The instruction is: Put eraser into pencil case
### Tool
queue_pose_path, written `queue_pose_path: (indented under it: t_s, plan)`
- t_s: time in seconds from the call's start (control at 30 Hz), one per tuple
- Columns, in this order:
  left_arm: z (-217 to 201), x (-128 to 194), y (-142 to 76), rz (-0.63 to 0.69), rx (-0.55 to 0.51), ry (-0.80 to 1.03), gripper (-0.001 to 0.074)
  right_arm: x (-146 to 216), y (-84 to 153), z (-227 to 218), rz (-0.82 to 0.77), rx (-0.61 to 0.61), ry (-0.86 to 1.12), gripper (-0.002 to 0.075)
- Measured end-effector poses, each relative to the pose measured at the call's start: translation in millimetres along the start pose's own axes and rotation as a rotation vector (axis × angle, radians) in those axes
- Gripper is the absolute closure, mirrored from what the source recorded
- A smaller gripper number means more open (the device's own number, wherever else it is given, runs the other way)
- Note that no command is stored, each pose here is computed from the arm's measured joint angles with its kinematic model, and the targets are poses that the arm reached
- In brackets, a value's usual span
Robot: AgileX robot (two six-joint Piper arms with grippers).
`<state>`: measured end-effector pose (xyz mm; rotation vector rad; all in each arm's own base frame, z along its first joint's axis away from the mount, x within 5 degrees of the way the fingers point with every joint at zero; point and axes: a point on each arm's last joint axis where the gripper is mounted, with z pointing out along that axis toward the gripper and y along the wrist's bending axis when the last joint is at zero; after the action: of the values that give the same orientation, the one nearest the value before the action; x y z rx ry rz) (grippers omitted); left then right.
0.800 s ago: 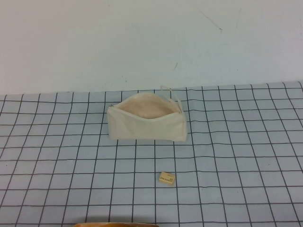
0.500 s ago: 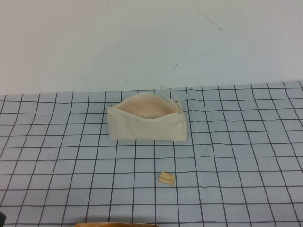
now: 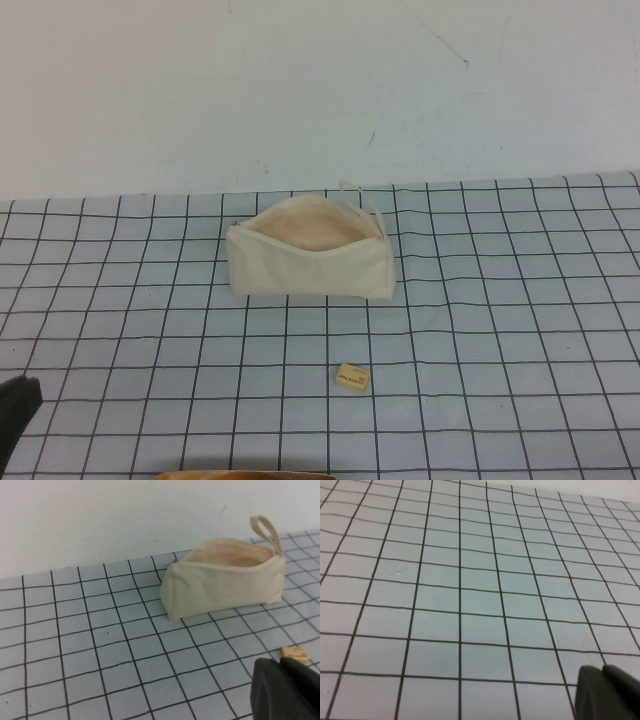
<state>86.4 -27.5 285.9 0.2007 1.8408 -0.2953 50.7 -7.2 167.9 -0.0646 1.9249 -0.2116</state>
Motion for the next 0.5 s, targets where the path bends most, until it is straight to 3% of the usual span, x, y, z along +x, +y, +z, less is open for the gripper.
queue_pose_path:
  t_s: [0.37, 0.5]
  plan:
    - [54.1, -64.9, 6.6, 0.147, 0.133, 0.238, 0.0738, 0.0, 0.0, 0.0, 0.0, 0.0, 0.0, 0.0727]
    - [92.2, -68.9, 1.0, 0.219, 0.209, 0.359, 0.0738, 0.0, 0.0, 0.0, 0.0, 0.0, 0.0, 0.0727]
